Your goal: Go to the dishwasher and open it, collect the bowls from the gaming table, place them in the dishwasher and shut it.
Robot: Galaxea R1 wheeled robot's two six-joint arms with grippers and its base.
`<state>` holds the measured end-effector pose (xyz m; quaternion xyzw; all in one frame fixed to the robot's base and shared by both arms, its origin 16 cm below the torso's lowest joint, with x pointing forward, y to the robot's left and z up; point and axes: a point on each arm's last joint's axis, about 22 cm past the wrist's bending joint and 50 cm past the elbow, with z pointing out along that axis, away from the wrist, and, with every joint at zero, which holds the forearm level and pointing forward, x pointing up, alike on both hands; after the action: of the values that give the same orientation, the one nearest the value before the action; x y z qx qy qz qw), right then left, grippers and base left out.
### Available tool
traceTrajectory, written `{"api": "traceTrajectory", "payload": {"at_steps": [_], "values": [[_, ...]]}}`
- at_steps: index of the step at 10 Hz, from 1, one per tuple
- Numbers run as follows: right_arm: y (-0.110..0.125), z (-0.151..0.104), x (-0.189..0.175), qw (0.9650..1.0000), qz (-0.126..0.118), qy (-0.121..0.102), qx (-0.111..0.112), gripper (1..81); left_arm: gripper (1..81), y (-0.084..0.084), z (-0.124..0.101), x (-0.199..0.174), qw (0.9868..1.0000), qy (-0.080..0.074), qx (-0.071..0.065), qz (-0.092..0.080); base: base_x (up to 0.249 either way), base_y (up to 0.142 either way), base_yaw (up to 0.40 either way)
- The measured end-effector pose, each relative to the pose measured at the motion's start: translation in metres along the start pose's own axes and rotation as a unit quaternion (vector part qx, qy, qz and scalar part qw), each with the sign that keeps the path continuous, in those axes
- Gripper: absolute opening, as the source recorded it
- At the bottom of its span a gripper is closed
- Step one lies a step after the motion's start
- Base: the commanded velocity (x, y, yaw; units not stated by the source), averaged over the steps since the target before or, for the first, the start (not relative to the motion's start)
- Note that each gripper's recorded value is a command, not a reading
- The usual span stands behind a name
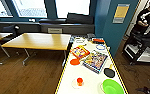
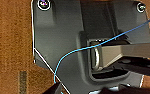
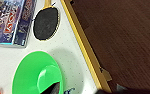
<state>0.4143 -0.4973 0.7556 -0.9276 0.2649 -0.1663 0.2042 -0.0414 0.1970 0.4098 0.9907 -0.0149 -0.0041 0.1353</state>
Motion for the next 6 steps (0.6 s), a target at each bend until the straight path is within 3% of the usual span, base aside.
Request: {"api": "traceTrajectory", "payload": {"at_steps": [3,6], "values": [[-0.044,0.027,-0.030,0.9987,-0.014,-0.033,0.037,81.1,81.1,-0.002,0.000,0.000,1.0000,0.000,0.001,0.000,0.000,0.000,0.000],[-0.051,0.043,-0.053,0.9974,-0.013,-0.054,0.045,81.1,81.1,-0.005,-0.001,0.000,1.0000,0.000,0.003,-0.001,0.000,0.000,0.000]]}}
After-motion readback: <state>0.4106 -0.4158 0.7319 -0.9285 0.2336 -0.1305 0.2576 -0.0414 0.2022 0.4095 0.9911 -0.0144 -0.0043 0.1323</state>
